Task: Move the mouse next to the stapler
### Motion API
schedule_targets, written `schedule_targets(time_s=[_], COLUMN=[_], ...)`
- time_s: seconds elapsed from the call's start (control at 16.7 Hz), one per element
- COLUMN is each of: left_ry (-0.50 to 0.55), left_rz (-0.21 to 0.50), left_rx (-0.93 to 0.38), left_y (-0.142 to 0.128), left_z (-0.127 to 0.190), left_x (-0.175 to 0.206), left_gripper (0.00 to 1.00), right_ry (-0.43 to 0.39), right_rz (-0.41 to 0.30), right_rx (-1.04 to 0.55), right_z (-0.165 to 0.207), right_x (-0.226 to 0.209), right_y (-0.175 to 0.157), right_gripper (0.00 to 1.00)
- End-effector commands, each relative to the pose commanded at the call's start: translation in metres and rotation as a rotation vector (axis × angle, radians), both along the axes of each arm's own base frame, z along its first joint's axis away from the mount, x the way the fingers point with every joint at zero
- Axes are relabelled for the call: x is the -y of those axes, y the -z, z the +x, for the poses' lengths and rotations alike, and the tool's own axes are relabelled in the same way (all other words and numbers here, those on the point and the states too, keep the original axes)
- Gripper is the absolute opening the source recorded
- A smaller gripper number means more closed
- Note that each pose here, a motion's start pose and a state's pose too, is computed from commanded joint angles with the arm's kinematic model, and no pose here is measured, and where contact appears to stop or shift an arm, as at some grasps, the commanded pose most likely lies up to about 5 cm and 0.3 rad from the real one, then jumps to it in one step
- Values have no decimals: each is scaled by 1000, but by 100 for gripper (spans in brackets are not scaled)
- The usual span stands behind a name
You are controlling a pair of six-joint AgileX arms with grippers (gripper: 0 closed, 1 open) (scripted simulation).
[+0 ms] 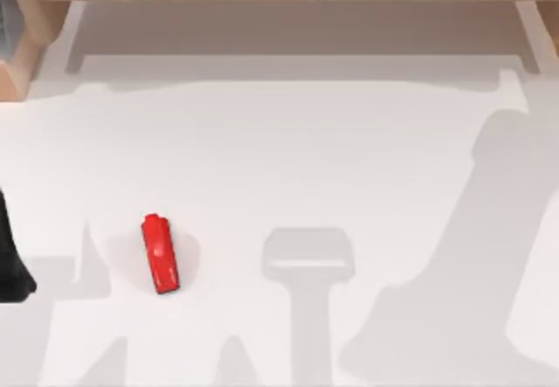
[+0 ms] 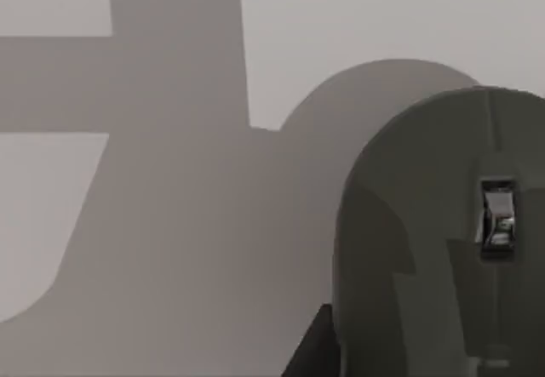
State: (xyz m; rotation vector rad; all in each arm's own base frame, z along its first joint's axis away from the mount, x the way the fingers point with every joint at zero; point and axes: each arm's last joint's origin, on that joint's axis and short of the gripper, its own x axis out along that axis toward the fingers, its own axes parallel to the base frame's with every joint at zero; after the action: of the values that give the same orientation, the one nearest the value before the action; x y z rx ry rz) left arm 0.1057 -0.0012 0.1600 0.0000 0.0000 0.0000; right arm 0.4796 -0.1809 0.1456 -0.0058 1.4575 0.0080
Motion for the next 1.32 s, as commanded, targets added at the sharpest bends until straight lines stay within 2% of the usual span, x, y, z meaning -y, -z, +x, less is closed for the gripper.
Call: schedule_targets(time_s=[0.36, 0.6, 0.96, 1.32], left_ry=[0, 0, 0, 0], left_rz=[0, 0, 0, 0], left_rx=[0, 0, 0, 0], left_y=[0, 0, 0, 0], left_z=[0, 0, 0, 0], left_x=[0, 0, 0, 0], left_gripper=[100, 100, 100, 100], right_ry=[-19, -49, -88, -76], right_rz=[-15, -30, -19, 26], right_rx=[60, 134, 212, 237], right_z=[-20, -34, -53, -67], right_x=[-6, -33, -107, -200], right_y=[-64, -116, -170, -185], right_gripper=[0, 0, 0, 0])
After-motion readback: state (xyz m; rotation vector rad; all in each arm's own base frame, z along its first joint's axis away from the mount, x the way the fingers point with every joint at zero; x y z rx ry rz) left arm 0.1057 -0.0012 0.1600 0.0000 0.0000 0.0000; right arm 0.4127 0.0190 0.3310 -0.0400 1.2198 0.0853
